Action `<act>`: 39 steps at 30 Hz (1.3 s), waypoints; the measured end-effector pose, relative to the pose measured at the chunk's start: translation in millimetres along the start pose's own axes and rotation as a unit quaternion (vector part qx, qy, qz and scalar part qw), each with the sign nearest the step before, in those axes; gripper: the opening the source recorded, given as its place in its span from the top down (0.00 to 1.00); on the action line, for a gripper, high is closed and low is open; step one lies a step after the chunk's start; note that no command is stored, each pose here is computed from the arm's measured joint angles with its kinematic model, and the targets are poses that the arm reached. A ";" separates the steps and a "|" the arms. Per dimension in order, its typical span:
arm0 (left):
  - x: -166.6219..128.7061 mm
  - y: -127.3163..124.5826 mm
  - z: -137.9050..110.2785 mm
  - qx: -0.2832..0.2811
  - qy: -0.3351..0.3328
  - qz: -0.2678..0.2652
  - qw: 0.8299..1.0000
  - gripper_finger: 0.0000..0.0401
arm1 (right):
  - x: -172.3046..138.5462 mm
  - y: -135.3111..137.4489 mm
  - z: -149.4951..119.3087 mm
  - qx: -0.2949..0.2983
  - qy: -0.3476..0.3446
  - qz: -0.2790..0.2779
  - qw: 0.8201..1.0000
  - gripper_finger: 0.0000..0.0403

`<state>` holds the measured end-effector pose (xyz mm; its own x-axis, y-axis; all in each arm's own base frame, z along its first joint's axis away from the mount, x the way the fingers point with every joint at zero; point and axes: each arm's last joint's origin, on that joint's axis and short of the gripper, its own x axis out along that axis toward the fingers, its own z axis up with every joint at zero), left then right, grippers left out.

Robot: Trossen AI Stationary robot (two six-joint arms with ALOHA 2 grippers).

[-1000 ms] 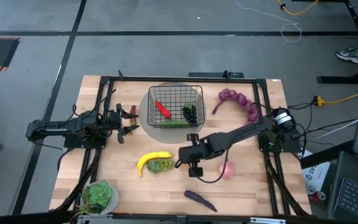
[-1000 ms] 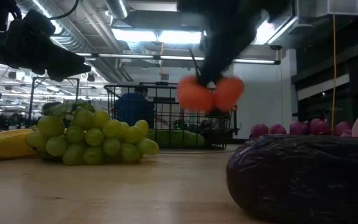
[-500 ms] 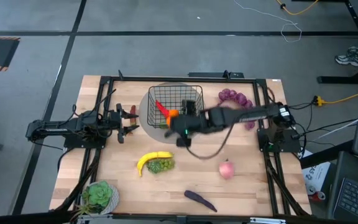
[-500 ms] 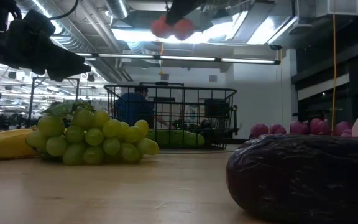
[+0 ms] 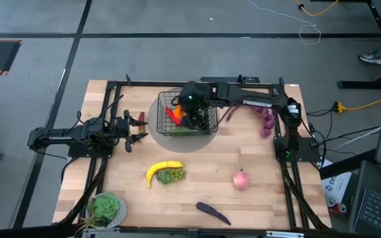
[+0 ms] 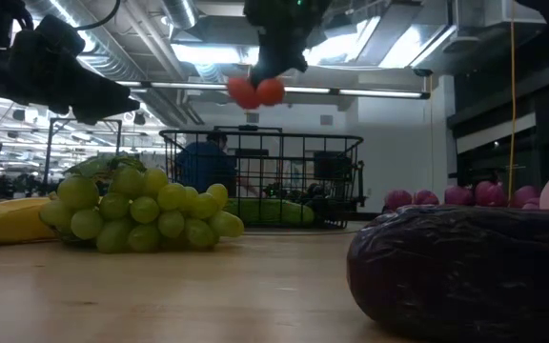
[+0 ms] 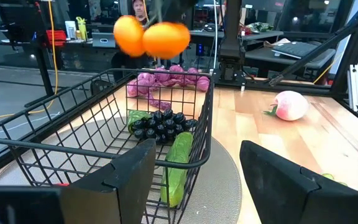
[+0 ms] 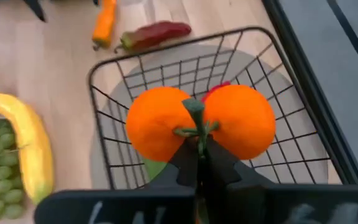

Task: Build produce basket
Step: Put the orange tangerine into the wire basket, then put the dark red chili pepper into the wire basket

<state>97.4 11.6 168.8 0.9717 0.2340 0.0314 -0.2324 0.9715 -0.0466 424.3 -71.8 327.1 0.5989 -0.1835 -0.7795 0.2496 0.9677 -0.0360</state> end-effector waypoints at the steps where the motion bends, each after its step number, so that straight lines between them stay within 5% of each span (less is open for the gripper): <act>1: 0.0 0.0 0.0 0.000 0.000 0.000 1.000 0.43 | 4.2 -1.7 -0.6 0.001 0.004 -0.002 1.000 0.99; 20: 0.0 0.0 0.0 0.000 0.000 0.000 1.000 0.43 | 12.0 -9.9 -2.9 0.004 0.017 -0.039 0.999 0.93; 31: 0.0 0.0 0.0 0.000 0.000 0.000 1.000 0.43 | 11.6 -11.8 -5.0 0.004 0.027 -0.073 0.997 0.65; 39: 0.0 0.0 0.0 0.000 0.000 0.000 1.000 0.43 | 11.6 -10.4 -5.8 0.052 0.028 -0.067 0.996 0.61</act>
<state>97.4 11.6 168.8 0.9717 0.2339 0.0314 -0.2324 0.9715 -0.0466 424.2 -83.0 314.8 0.5125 -0.2972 -0.8056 0.4037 0.9114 -0.0794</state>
